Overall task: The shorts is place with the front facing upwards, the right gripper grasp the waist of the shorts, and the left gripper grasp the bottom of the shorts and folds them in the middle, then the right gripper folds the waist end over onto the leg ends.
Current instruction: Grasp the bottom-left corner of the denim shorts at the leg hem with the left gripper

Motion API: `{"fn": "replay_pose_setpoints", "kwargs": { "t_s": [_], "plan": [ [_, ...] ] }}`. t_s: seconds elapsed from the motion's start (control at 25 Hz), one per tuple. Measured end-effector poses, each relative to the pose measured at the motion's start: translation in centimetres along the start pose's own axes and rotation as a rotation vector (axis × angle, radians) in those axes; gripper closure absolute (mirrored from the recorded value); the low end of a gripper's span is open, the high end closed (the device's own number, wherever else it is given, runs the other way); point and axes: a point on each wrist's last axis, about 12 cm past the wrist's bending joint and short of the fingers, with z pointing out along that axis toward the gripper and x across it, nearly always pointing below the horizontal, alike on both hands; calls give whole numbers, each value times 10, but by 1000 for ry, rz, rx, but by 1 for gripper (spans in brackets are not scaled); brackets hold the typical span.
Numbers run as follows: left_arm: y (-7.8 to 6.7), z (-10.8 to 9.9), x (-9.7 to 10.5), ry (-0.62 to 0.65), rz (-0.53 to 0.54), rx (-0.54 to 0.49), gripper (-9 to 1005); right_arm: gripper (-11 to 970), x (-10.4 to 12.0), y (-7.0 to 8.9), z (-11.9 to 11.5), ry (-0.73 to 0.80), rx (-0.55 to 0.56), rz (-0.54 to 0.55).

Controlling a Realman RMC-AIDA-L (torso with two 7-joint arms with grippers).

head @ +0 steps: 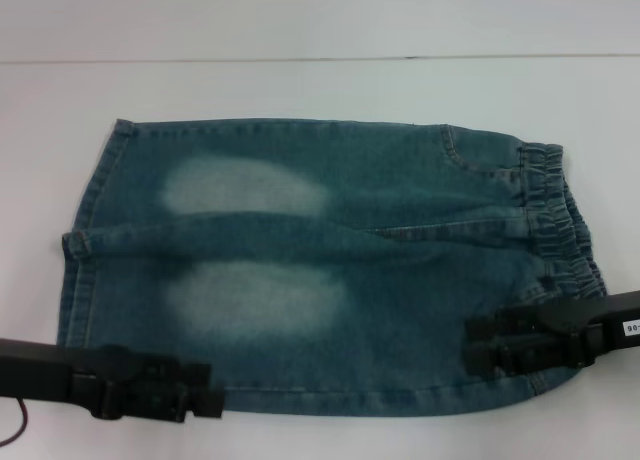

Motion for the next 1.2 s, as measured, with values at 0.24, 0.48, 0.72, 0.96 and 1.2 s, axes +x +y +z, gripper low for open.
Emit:
{"fn": "replay_pose_setpoints", "kwargs": {
  "t_s": [0.24,0.48,0.72,0.96,1.2],
  "plan": [
    [-4,9,-4,32,0,62,198,44,-1,0,1,2,-2,-2],
    [-3,9,-5,21,1,58,197,44,0,0,2,14,-3,-3],
    [-3,0,-8,14,-78,32,197,44,0,0,2,14,-4,-1],
    [-2,-35,-17,11,-225,-94,198,44,0,0,1,13,1,-4],
    [8,-65,-18,23,-443,-297,198,44,-2,-2,-1,11,17,-11]
  ]
}}
